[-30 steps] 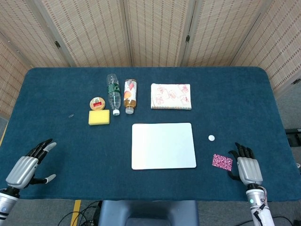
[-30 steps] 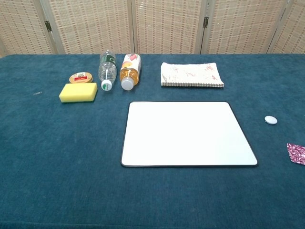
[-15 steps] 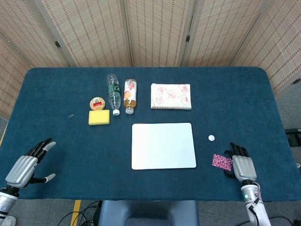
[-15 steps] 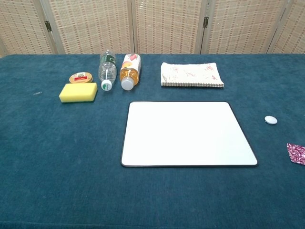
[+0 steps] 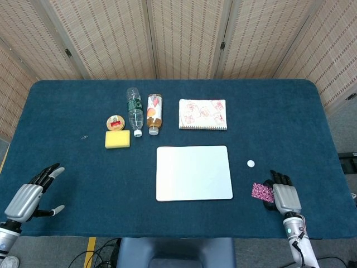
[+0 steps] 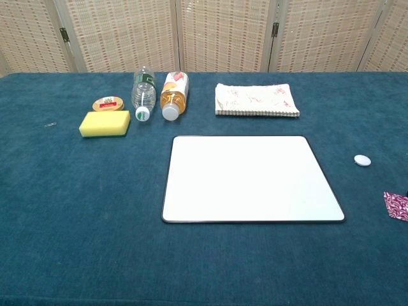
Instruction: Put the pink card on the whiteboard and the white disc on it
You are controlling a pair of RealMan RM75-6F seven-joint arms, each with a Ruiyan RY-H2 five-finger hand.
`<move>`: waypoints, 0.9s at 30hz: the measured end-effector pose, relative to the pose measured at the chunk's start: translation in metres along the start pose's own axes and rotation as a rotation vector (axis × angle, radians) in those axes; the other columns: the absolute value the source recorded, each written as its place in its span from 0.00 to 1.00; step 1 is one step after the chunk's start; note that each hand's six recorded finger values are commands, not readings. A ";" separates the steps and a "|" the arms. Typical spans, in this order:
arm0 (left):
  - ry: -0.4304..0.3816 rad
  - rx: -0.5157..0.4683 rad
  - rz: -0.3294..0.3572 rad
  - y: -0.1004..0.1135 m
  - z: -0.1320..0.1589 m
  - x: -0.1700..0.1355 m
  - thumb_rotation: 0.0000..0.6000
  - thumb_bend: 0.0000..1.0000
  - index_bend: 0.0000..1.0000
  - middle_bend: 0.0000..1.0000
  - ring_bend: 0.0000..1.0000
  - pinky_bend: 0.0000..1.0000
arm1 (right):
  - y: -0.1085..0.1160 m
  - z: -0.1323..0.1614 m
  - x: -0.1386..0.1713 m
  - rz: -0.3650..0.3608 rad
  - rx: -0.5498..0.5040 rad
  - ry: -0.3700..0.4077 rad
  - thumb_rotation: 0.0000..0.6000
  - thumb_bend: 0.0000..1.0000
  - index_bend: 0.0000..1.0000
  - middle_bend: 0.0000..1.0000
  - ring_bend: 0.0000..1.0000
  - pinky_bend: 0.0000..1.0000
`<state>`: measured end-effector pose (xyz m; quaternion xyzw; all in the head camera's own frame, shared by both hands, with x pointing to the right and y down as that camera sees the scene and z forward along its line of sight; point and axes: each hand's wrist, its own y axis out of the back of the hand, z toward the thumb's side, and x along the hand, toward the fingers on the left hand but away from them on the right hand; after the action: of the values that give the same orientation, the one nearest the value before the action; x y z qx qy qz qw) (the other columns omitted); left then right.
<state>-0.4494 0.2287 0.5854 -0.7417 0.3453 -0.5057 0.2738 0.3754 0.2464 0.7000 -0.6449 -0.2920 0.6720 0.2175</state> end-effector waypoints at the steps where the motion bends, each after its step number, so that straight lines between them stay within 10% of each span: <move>1: 0.000 0.000 0.000 0.000 0.000 0.000 1.00 0.22 0.02 0.00 0.02 0.20 | -0.001 0.000 -0.001 0.004 0.001 -0.001 1.00 0.19 0.38 0.06 0.00 0.00; 27: 0.003 -0.003 0.011 0.001 0.000 0.000 1.00 0.22 0.02 0.00 0.02 0.20 | 0.036 0.026 0.004 -0.089 -0.057 0.097 1.00 0.21 0.42 0.07 0.00 0.00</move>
<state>-0.4495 0.2285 0.5844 -0.7394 0.3507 -0.5047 0.2751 0.3524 0.2204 0.6727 -0.6691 -0.3283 0.6210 0.2427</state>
